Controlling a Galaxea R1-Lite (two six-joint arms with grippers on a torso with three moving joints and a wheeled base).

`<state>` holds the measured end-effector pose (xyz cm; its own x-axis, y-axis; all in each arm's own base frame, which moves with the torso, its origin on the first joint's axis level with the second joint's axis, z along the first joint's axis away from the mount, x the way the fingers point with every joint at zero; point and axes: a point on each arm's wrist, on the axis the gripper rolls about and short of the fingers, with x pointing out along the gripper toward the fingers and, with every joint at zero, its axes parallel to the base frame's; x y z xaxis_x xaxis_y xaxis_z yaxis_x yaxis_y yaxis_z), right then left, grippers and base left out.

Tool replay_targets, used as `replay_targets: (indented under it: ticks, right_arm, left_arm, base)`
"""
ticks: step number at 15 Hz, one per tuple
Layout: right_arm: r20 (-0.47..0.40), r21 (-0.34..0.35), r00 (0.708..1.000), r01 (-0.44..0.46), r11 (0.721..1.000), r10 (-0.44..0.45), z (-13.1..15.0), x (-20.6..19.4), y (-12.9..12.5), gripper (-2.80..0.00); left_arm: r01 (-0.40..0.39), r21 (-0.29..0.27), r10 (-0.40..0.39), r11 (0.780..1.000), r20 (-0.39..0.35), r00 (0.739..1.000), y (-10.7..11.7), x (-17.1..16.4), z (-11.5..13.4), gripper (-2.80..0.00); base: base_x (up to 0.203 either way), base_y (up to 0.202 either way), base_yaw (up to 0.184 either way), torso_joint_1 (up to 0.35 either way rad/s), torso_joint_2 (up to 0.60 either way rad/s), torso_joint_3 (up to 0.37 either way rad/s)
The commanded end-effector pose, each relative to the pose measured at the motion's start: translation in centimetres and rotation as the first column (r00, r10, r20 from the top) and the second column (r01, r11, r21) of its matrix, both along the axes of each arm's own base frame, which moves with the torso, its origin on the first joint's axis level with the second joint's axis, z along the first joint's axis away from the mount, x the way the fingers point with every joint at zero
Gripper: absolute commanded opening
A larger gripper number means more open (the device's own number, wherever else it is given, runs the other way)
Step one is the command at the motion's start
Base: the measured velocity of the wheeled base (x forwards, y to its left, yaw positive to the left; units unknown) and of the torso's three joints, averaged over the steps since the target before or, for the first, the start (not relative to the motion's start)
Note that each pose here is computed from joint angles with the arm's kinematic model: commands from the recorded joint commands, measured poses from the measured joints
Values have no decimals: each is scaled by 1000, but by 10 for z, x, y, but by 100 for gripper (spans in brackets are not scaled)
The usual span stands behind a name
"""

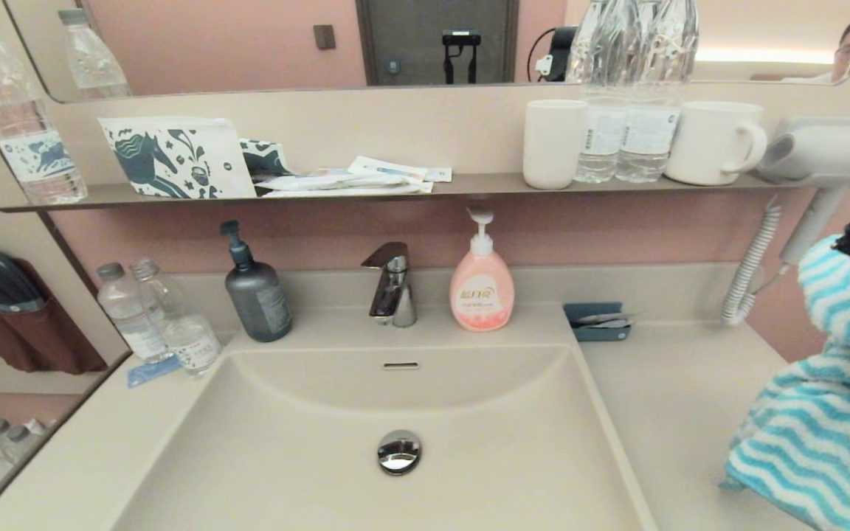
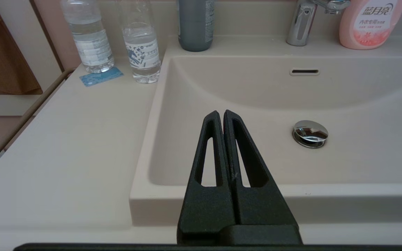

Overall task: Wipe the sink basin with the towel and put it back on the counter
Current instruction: Wipe the sink

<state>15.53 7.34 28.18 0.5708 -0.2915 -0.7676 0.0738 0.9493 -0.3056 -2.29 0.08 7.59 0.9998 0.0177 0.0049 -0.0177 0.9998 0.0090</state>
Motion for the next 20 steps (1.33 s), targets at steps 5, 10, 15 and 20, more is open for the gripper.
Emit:
replay_targets:
  ticks: [5, 10, 15, 20]
  right_arm:
    - [-271, -41, 962, -25, 999, 13, -120, 47, 18, -280]
    - [-612, -139, 786, -214, 967, 86, -171, 33, 11, -280]
    - [-679, -200, 734, -160, 967, -19, -185, 47, -10, -280]
    - [-487, -143, 873, -49, 988, -28, -214, 85, -29, -280]
  left_arm:
    - [0, 0, 0, 1000, -1, 1000, 0, 0, 0, -280]
    - [1, 0, -1, 1000, 0, 1000, 0, 0, 0, -280]
    - [1, 0, -1, 1000, 1, 1000, 0, 0, 0, -280]
    - [0, 0, 0, 1000, -1, 1000, 0, 0, 0, -280]
  base:
    - [0, 0, 0, 0, 0, 0]
    - [0, 0, 0, 0, 0, 0]
    - [0, 0, 0, 0, 0, 0]
    - [0, 0, 0, 0, 0, 0]
